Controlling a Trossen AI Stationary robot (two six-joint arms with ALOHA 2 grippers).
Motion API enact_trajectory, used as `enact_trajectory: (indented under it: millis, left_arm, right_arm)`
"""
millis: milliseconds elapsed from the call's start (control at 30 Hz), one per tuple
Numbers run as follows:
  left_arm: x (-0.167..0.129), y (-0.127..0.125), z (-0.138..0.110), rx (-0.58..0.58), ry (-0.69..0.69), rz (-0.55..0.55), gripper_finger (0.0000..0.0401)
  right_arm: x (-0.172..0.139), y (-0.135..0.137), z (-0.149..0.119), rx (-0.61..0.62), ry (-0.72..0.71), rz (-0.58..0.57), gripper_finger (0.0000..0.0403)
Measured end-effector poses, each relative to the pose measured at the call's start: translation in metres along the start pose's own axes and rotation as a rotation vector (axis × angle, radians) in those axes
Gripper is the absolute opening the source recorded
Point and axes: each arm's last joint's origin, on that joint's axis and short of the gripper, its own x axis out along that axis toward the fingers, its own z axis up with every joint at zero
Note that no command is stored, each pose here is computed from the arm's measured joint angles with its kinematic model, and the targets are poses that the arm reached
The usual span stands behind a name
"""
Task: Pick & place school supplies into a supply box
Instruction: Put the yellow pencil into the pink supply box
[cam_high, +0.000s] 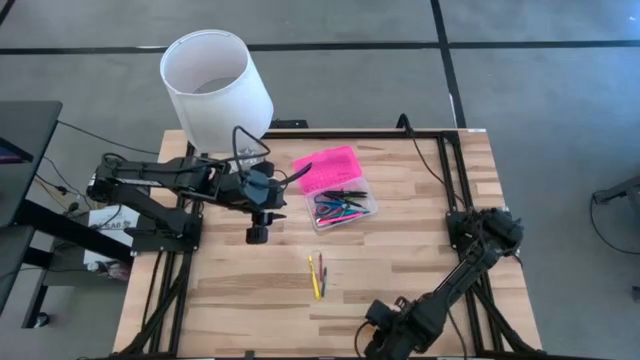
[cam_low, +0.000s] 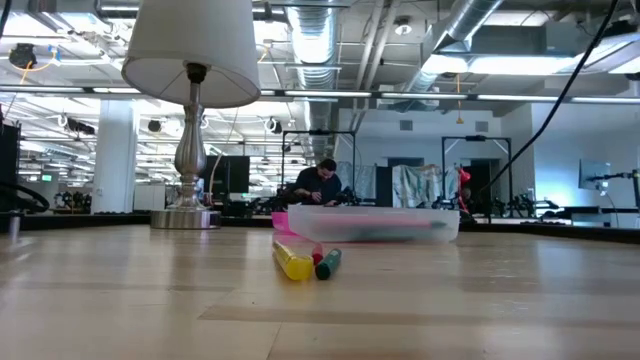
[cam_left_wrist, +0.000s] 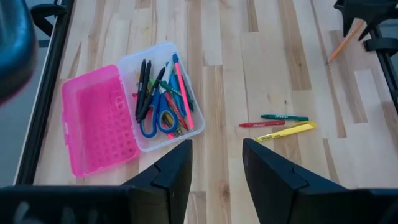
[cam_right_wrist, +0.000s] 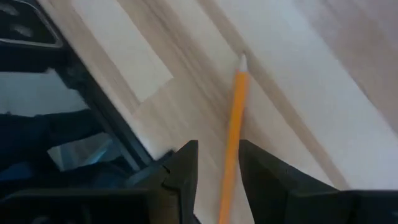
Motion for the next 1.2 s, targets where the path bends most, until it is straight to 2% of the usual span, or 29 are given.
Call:
enact_trajectory:
  millis: [333,500,767,1200]
  left_arm:
    - [0.0,0.0,-0.001,0.004,0.007,-0.016,0.0137]
    - [0.0,0.0,-0.001,0.015,0.008,-0.016,0.0137]
    - [0.0,0.0,-0.001,0.029,0.007,-0.016,0.0137]
    - [0.0,0.0,-0.001,0.023,0.007,-0.015,0.0137]
  right_arm:
    - [0.006,-0.002,-0.003,0.086,0.076,-0.06,0.0111]
    - [0.006,0.002,-0.006,0.07,0.096,-0.022,0.0111]
    - [0.006,0.002,-0.009,0.068,0.101,-0.029,0.0111]
    - [0.005,0.001,-0.014,-0.002,0.105,-0.034,0.0111]
